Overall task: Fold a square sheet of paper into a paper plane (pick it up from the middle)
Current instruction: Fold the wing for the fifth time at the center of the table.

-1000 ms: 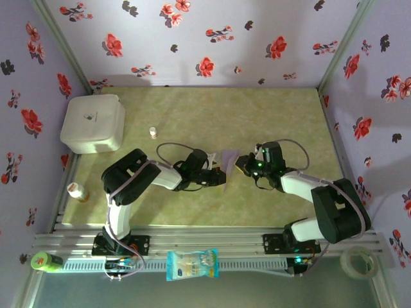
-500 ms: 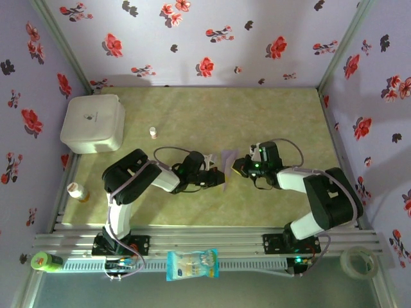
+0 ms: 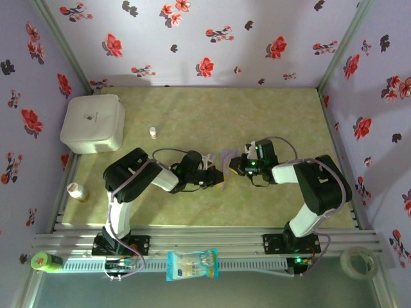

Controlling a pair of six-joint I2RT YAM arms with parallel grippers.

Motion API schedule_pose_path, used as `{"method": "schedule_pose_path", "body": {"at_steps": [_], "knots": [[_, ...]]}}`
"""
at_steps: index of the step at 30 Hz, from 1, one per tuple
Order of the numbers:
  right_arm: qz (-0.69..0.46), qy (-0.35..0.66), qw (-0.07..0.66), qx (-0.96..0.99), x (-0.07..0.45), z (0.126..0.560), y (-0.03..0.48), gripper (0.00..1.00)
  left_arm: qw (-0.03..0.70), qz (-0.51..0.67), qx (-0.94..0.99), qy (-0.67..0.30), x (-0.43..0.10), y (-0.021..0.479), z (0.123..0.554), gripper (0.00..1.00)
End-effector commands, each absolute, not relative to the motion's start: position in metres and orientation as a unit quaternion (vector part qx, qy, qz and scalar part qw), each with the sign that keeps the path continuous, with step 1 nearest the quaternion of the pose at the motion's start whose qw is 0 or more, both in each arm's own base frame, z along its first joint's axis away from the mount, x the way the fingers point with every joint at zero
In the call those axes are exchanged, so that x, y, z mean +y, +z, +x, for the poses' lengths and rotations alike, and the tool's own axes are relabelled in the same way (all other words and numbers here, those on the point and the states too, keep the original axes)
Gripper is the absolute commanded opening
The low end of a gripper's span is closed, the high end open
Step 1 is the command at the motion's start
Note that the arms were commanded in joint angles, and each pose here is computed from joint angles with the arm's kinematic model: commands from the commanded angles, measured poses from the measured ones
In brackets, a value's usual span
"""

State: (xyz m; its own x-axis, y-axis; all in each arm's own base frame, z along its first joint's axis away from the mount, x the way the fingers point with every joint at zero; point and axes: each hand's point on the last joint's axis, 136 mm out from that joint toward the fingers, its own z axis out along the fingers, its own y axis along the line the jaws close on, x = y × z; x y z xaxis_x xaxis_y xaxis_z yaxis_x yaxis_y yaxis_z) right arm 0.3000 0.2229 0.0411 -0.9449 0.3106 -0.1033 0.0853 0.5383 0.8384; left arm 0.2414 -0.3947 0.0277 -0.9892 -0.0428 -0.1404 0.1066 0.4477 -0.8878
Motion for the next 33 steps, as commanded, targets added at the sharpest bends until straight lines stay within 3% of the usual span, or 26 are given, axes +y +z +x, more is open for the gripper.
{"method": "schedule_pose_path", "body": {"at_steps": [1, 33], "knots": [[0.093, 0.474, 0.136, 0.865, 0.225, 0.311, 0.045, 0.05, 0.052, -0.006, 0.857, -0.513, -0.384, 0.007, 0.240, 0.00], [0.106, 0.450, 0.116, 0.879, 0.219, 0.316, 0.019, 0.06, 0.018, -0.042, 0.876, -0.480, -0.371, -0.018, 0.239, 0.00]]}}
